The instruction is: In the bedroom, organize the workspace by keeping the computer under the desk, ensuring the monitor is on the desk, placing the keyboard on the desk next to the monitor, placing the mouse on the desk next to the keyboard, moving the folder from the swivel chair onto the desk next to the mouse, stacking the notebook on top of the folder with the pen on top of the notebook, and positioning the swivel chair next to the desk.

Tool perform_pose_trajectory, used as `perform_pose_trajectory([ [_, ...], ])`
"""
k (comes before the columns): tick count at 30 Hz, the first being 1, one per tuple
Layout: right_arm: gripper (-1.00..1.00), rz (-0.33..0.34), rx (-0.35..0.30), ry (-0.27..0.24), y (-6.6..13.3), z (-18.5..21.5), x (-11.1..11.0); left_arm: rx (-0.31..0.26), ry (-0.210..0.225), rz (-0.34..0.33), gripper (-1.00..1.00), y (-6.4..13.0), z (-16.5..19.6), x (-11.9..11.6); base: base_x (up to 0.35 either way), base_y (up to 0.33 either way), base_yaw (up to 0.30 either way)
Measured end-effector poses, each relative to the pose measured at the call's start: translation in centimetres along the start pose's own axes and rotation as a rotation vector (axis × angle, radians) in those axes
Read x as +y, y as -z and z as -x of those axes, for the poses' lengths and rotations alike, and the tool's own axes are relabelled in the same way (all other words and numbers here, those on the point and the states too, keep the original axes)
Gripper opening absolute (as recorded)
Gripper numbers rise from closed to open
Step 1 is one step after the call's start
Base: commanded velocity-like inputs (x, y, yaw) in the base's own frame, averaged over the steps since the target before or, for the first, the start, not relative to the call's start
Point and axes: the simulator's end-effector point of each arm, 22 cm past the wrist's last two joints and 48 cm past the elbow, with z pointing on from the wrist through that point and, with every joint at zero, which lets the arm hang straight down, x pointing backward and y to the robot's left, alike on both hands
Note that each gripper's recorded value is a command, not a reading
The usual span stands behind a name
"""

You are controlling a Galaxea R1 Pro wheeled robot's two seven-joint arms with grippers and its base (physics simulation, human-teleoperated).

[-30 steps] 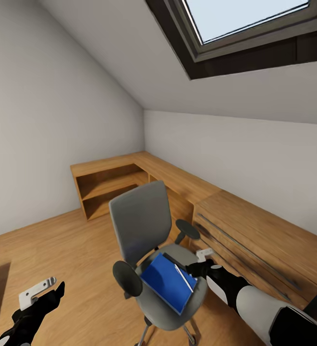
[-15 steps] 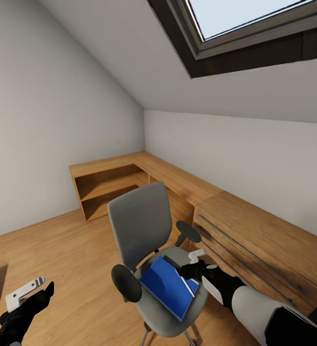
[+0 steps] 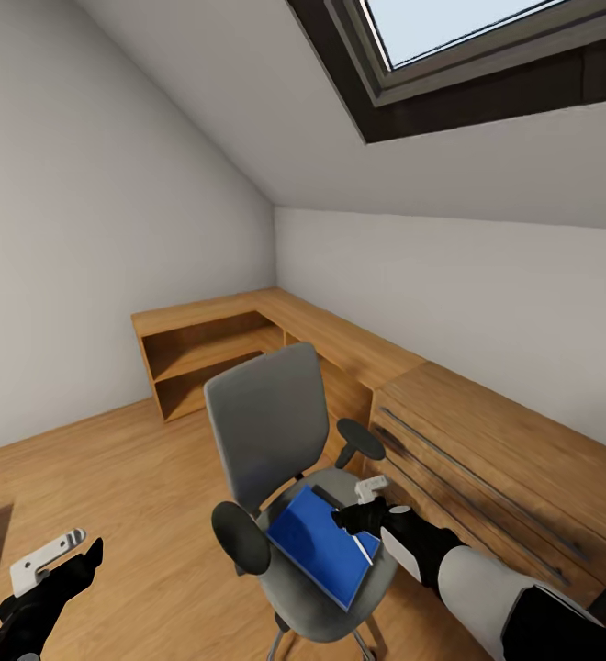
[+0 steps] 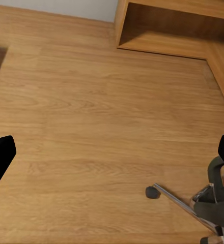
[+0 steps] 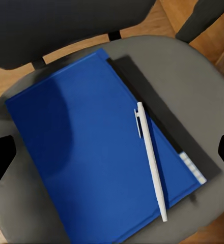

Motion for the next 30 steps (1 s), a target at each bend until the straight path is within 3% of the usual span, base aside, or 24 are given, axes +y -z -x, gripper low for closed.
perform_pose_trajectory([
  [30,1.00,-0.007,0.000,-0.005,-3.2,-3.1,-0.8,0.000,0.002,0.001,1.00,-2.3,-3.7,0.7,0.000,0.000,0.000],
])
